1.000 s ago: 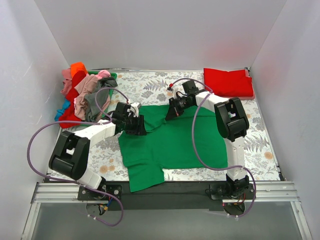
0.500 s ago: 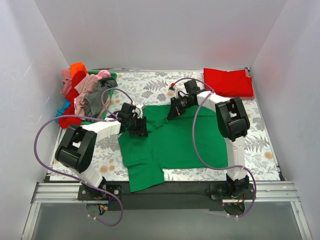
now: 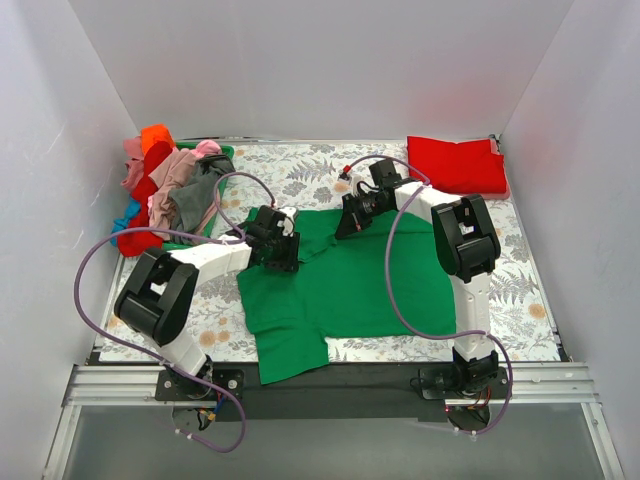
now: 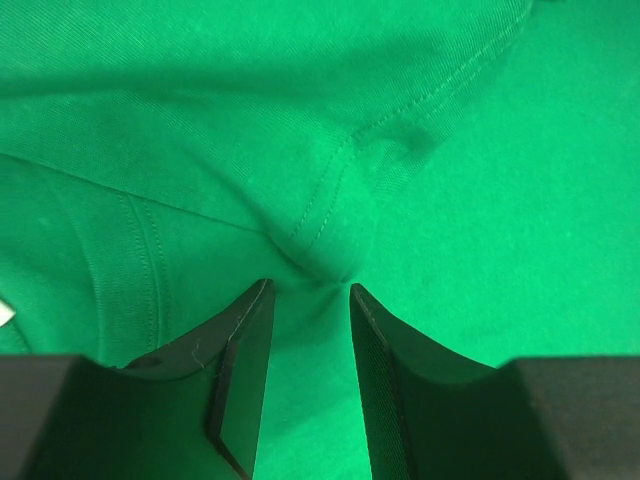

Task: Fold and stack the t-shirts
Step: Fold the tshirt

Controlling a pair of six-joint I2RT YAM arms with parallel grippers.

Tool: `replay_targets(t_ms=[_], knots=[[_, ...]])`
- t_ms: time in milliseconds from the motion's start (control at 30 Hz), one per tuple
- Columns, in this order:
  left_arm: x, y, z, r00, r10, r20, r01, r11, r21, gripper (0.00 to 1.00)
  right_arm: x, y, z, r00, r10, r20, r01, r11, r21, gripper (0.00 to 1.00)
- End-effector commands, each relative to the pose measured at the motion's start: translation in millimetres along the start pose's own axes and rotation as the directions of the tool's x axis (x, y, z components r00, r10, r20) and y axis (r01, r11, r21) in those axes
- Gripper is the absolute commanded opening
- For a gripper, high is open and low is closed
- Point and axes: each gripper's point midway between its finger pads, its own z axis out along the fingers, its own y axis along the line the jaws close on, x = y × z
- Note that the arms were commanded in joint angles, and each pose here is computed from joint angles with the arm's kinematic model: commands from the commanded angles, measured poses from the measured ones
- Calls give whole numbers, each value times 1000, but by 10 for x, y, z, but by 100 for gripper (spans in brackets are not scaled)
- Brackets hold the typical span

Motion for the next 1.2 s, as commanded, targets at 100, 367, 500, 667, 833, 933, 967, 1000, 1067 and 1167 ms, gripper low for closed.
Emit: replay_targets(t_ms=[100,367,500,667,833,933,967,1000,1067,1167], knots=[[-246,85,-65,995,48,82,-36,988,-149,34,-62,57,-5,1000,-1,4,1,1000,-30,1],[-238,82,5,996,60,67,-47,983,-178,31,-61,61,-1,1000,2,5,-2,999,-35,1],[-290,75,10,995,66,77,-51,981,-186,22,-53,59,5,1000,5,3,-5,999,-38,1],[-309,71,4,994,79,74,-64,980,-191,7,-39,59,5,1000,6,1,-6,999,-38,1],[-339,34,-98,989,129,75,-113,975,-192,5,-51,71,-3,1000,2,3,-2,999,-40,1],[-327,23,-177,986,153,65,-137,971,-198,5,-65,89,-15,1000,1,5,-1,999,-41,1],[-299,25,-195,984,168,52,-154,967,-201,5,-75,96,-19,1000,-3,7,3,999,-43,1],[-297,23,-212,984,172,49,-159,967,-200,5,-84,104,-26,1000,-4,9,4,999,-42,1],[-248,33,-238,983,182,29,-172,963,-207,5,-81,96,-35,1000,-4,8,4,999,-37,1],[-189,45,-264,981,192,8,-186,959,-213,5,-58,103,-41,1000,-2,0,2,999,-32,1]])
